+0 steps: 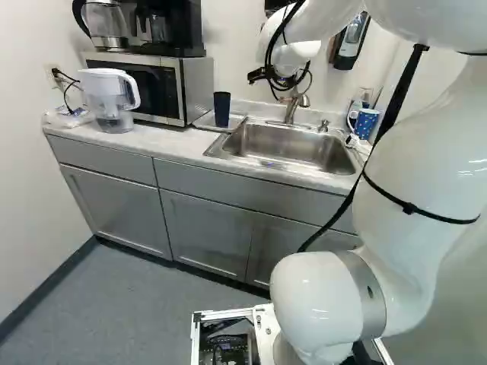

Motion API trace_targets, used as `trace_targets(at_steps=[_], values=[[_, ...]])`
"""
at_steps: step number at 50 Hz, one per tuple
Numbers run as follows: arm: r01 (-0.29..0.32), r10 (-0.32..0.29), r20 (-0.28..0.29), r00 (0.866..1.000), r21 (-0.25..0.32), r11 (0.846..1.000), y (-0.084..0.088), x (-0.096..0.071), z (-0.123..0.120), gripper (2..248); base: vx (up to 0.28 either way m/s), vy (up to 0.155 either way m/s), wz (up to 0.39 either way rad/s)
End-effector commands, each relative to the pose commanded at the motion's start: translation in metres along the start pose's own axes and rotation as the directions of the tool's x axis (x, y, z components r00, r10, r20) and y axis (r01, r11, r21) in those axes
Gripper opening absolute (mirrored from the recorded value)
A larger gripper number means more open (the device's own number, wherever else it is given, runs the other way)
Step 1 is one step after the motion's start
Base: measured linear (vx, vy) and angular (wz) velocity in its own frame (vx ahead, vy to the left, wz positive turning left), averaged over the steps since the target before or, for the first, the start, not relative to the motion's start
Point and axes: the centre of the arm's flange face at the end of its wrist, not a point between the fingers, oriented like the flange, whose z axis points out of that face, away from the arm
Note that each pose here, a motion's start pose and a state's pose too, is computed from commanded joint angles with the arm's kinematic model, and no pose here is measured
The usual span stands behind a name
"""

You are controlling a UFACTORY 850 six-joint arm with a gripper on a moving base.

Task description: Rinse the cup and place it in the tray

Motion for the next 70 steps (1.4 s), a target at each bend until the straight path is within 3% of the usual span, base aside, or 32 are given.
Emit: trace_targets(at_steps=[20, 41, 70], values=[[-0.006, 0.007, 0.113, 0.994, -0.007, 1.0, 0.007, -0.021, -0.024, 247, 0.0, 0.0, 0.0], [-0.019, 0.025, 0.224, 0.974, -0.028, 0.999, 0.02, -0.044, -0.051, 247, 0.0, 0.0, 0.0], [-0.043, 0.059, 0.211, 0.976, -0.079, 0.996, 0.043, -0.061, -0.085, 247, 0.0, 0.0, 0.0]])
